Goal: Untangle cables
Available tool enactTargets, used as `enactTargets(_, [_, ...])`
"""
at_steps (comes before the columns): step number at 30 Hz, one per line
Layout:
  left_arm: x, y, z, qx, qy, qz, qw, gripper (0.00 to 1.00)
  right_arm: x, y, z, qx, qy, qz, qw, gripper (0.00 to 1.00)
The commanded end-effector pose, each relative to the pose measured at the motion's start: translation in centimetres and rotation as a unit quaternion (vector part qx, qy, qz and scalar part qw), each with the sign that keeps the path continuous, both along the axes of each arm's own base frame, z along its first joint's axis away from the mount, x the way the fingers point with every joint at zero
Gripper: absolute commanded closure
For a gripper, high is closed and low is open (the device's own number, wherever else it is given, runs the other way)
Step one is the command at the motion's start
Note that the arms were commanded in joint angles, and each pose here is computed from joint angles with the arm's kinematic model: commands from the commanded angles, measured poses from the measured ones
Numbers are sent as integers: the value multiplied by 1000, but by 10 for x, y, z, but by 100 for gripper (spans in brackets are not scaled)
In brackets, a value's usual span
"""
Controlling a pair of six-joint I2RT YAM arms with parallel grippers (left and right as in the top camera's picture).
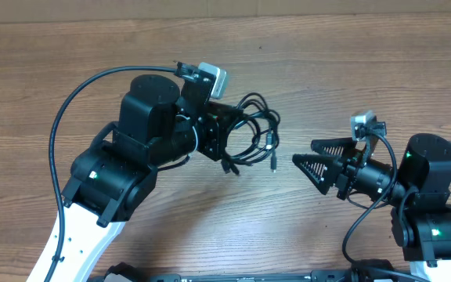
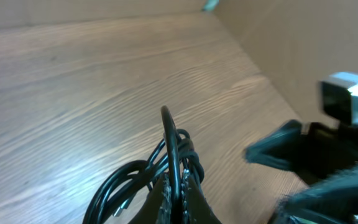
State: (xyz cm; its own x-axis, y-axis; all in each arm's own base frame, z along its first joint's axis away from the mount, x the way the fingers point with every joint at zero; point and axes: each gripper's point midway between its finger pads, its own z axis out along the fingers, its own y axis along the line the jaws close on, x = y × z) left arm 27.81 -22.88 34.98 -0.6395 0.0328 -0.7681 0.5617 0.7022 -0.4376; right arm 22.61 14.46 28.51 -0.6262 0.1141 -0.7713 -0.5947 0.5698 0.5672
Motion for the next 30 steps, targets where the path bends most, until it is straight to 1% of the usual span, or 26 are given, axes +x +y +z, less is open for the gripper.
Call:
enactTargets(1, [9, 12, 3, 9, -3, 42, 999, 96, -13, 11, 20, 21, -27, 50, 998, 30])
enactTargets(7, [10, 11, -1, 13, 2, 42, 999, 96, -20, 15, 25, 37, -23, 70, 997, 29])
enactTargets(15, [10, 11, -1, 13, 2, 42, 999, 96, -19, 15, 23, 43, -8, 67, 997, 29])
enactTargets(16, [10, 11, 0, 13, 2, 42, 999, 96, -18, 15, 23, 45, -2, 65, 997, 28])
enactTargets(17, [10, 11, 0, 12, 0, 42, 999, 96, -17, 15, 21, 49, 9, 62, 997, 24])
enactTargets(24, [13, -1, 12, -7, -22, 33, 999, 96, -4, 16, 6, 62, 70, 54, 994, 24])
enactTargets(30, [10, -16, 11, -7, -27, 15, 1000, 96, 1, 29, -8, 59, 102, 80, 990, 24])
